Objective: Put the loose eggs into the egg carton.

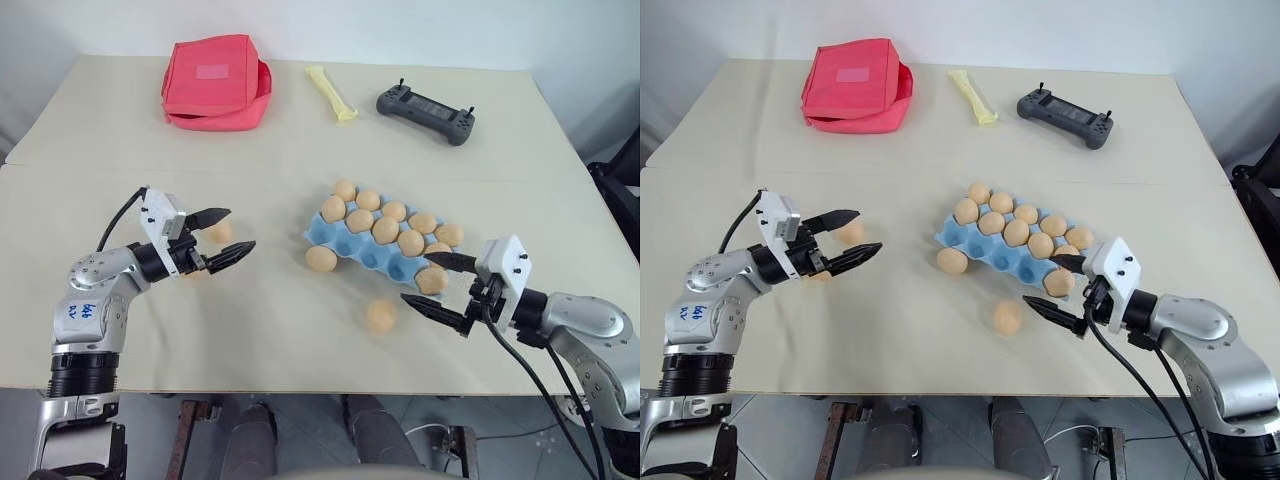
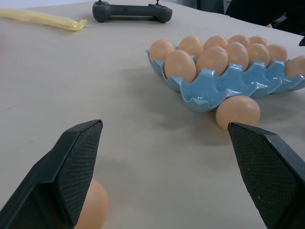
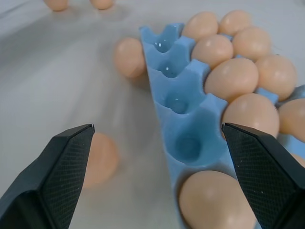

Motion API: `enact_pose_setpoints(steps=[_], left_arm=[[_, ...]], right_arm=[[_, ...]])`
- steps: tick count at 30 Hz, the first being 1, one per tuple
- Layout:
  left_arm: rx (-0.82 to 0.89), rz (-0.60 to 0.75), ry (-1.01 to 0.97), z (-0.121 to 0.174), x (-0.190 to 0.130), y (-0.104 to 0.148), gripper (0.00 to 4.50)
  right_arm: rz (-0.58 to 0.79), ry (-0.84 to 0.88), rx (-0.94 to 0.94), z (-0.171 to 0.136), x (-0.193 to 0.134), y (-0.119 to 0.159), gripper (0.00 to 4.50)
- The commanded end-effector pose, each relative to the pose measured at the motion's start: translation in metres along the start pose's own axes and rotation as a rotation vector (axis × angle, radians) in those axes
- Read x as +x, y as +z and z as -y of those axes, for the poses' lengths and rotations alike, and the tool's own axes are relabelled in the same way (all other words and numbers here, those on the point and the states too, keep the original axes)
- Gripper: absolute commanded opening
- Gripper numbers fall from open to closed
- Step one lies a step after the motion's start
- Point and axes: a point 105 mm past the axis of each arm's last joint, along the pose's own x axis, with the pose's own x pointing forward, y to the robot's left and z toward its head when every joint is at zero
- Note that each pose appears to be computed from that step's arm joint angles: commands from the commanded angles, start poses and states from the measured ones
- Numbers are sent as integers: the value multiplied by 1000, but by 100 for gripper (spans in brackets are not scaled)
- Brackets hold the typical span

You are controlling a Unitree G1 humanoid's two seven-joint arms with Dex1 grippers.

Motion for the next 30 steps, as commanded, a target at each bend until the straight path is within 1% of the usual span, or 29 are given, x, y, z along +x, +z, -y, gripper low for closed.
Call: enact_pose_setpoints(steps=[1, 3, 5, 14, 21, 24, 26, 30], left_arm=[[67, 30, 6, -2, 3, 14, 448], [23, 43, 46, -8, 6, 17, 448], [13, 53, 56, -10, 8, 20, 448], [41, 68, -42, 2, 19, 21, 448], [21, 26, -149, 9, 13, 11, 448], [20, 18, -163, 9, 12, 10, 448], [8, -1, -195, 12, 12, 7, 448], [8, -8, -221, 15, 12, 5, 448]], right_arm=[[25, 5, -33, 0, 0, 6, 450], [28, 2, -35, 0, -1, 6, 450], [29, 1, -37, 1, -2, 6, 450], [28, -10, -55, -4, -9, 15, 450], [-79, -33, -7, -19, -41, 7, 450], [-117, -31, 10, -25, -49, 3, 450], [-166, -16, 28, -33, -54, -3, 450], [-198, 3, 38, -39, -54, -5, 450]])
